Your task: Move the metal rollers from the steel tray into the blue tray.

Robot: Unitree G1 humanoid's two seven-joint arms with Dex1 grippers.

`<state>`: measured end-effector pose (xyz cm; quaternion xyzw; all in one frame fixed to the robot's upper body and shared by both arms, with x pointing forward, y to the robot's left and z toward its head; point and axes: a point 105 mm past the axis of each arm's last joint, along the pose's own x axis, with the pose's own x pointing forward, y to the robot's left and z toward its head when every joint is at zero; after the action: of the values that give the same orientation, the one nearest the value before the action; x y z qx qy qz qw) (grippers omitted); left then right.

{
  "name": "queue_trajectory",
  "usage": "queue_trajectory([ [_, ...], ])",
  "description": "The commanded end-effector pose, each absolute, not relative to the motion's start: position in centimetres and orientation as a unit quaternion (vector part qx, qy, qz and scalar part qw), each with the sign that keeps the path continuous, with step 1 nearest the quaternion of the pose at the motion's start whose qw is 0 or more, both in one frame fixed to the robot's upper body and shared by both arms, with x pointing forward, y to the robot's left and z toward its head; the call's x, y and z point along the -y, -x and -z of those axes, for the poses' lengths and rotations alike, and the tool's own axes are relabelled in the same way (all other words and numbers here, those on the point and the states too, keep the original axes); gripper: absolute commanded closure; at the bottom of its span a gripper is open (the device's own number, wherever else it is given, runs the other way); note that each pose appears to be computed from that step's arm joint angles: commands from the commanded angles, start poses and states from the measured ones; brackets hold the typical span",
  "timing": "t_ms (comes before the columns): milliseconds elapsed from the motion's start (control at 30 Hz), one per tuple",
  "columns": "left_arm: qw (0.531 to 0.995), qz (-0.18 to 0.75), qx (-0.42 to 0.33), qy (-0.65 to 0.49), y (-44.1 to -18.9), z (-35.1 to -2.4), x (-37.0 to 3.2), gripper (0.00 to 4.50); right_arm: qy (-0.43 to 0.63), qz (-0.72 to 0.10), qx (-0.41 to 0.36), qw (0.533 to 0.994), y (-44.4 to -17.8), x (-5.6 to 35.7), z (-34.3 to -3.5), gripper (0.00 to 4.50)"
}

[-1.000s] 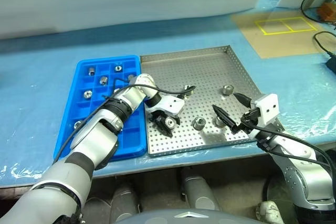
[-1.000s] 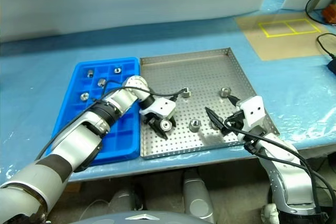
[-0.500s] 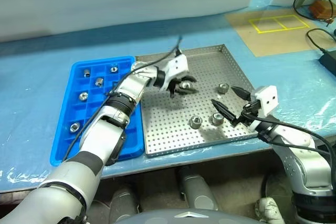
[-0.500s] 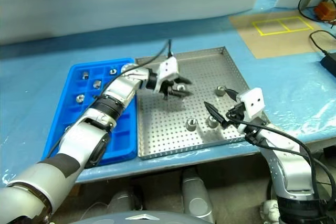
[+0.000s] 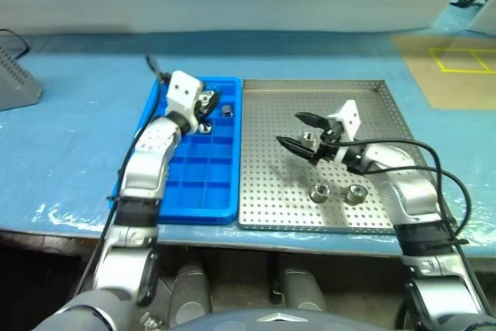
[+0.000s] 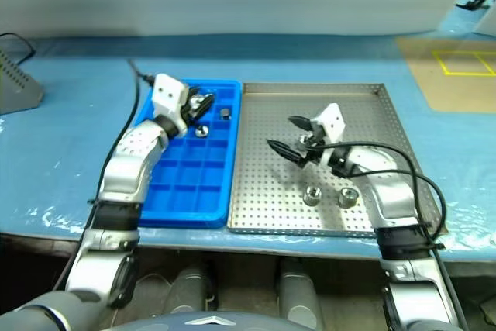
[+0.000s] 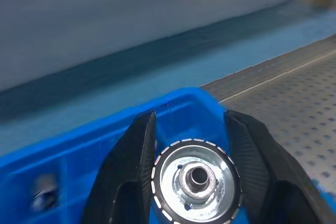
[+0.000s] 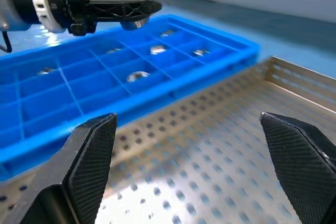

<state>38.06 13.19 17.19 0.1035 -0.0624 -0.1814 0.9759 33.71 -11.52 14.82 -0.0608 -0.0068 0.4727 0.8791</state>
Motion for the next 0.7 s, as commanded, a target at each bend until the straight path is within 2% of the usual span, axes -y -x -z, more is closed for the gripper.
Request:
queue_trajectory([
  [33,0.983,0.137,0.081,-0.086,-36.3,-18.1,-14.3,2.78,0.069,-0.503,0.024,0.861,-34.0,10.3,-15.5,0.00],
  [300,0.993,0.101,0.026,-0.062,-34.1,-15.2,-15.9,2.78,0.070,-0.524,0.022,0.849,-34.6,9.1,-15.4,0.00],
  [700,0.988,0.140,-0.006,-0.064,-36.1,-13.6,-14.8,2.78,0.067,-0.507,0.023,0.859,-34.5,10.0,-15.6,0.00],
])
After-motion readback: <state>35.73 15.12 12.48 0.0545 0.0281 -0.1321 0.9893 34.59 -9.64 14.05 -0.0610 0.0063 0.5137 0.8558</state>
